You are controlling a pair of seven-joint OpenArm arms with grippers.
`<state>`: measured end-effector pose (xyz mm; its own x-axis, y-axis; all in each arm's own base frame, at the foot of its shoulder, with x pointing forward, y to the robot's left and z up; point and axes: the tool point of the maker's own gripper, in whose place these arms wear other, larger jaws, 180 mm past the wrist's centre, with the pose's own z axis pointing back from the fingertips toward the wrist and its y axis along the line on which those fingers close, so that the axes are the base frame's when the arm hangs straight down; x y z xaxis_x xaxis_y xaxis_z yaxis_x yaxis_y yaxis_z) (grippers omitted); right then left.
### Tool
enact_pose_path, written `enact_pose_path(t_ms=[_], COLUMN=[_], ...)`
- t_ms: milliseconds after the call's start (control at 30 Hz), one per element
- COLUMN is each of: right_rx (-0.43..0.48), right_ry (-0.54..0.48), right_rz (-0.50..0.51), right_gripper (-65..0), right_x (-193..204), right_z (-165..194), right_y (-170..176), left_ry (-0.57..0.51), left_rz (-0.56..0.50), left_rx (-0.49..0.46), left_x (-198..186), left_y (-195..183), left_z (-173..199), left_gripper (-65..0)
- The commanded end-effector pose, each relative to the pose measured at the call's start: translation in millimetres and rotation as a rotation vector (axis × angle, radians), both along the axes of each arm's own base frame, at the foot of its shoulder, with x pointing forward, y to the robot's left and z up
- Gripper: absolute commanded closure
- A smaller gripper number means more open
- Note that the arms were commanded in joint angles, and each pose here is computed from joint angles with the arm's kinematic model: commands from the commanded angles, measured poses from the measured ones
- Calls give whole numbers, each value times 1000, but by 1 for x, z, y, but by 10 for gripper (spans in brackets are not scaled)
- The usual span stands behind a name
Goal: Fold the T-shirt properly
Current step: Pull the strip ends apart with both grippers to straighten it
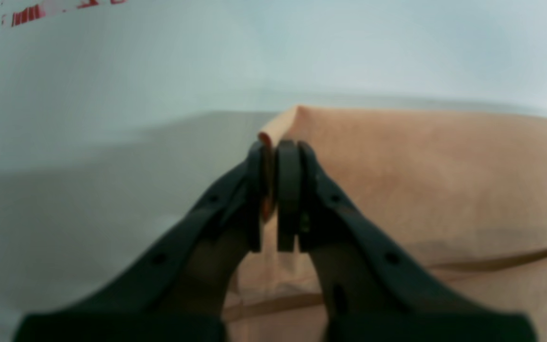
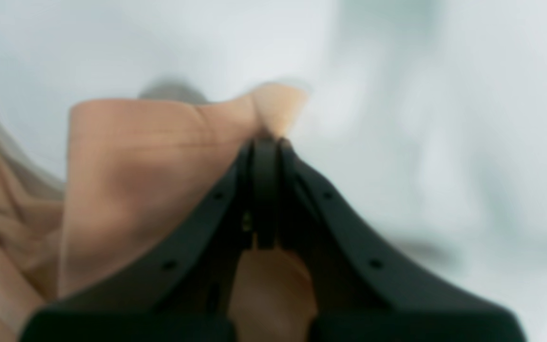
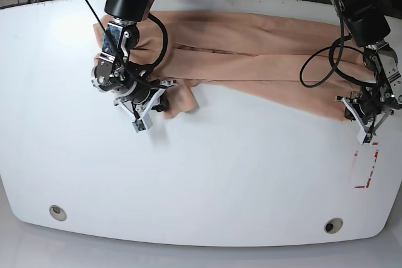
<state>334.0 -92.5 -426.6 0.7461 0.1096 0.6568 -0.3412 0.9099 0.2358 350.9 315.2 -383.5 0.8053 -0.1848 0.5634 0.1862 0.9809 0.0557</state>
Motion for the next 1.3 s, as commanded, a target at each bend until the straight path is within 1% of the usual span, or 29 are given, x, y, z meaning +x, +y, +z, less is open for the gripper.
enact_pose_path(t_ms=[0,167,333,433,633,767,900,1000,1133,1267], right_rx=[-31,-63,-119,-158,-249,-318,-358,-347,-283,-246], right_ry=[-25,-85,-101,-122,-133,-105,-84,-61,-69,-53], right_rz=[2,-2,-1,-7,-20,-33,-42,-29,-6,12], right_gripper=[-5,0,0,0,0,0,0,0,0,0], right_x=[8,21,27,28,21,4,-10,-20,-30,-40], right_z=[11,34,54,69,95,104,109,108,109,102], right_y=[-6,-13,-23,-30,-44,-56,-62,-60,-50,-43], left_ry=[-64,-84,-84,-102,-98,-92,-91,-99,-105,-91], left_rz=[-1,-3,-5,22,46,50,48,66,79,78], left_rx=[15,23,72,96,151,195,225,245,259,261], left_x=[14,18,17,14,7,2,-6,-15,-22,-26], left_y=[6,6,11,19,28,31,32,39,43,43], left_z=[21,29,45,59,77,89,93,96,99,95], left_gripper=[-17,-17,-17,-17,-17,-17,-17,-17,-17,-17])
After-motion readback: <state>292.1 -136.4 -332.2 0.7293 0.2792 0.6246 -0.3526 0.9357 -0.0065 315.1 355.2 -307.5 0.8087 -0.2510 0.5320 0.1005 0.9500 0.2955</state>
